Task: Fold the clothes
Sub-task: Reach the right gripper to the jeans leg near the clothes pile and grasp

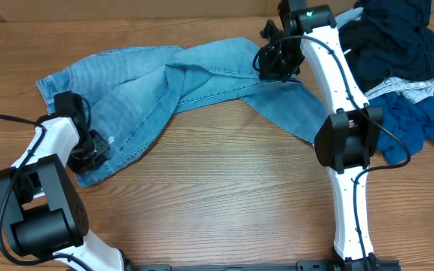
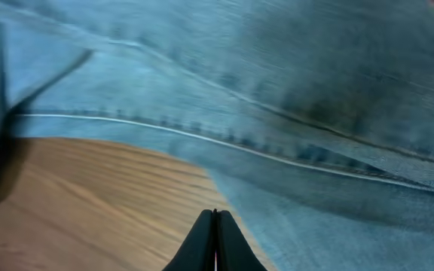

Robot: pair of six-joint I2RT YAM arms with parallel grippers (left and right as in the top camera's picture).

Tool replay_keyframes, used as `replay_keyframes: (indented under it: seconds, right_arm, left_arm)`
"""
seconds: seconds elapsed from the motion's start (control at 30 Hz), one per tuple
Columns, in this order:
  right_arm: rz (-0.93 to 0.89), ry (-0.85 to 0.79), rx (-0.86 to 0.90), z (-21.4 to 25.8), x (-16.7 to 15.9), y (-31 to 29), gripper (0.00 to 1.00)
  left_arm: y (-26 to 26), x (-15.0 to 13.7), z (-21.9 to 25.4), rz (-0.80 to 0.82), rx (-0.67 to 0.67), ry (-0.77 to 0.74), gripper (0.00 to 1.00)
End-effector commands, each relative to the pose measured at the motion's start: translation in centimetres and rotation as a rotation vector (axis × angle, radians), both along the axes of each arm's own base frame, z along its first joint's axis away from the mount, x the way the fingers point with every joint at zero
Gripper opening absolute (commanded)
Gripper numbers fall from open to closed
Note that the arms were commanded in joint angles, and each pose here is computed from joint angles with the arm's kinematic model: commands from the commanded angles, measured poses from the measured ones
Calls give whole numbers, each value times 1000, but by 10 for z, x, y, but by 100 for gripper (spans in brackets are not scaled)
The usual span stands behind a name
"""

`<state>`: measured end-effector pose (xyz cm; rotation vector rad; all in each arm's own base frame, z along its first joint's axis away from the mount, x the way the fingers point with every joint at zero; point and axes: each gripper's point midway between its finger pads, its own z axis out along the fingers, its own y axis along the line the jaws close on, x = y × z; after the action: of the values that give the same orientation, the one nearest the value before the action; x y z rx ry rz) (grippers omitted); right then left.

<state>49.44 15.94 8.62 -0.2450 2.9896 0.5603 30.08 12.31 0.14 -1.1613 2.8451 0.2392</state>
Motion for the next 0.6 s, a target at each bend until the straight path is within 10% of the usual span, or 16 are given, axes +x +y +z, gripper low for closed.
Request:
replay_keyframes:
  seconds: [0.0,0.1,0.27,0.57]
  right_arm:
    - [-24,-50,-10,16,8,-9,4]
    - [-18,-68,-6,15,12,-6,7]
    - [-37,-74,-11,13,15,4,46]
    - [-73,-75,-200,-1,16,-32,67]
  left_arm:
    - [30,-29,-7,70,42,54,4]
    - [39,-31,-7,97,44,46,4]
    - [39,-29,-7,96,41,37,4]
    - [39,-28,-7,95,38,32,4]
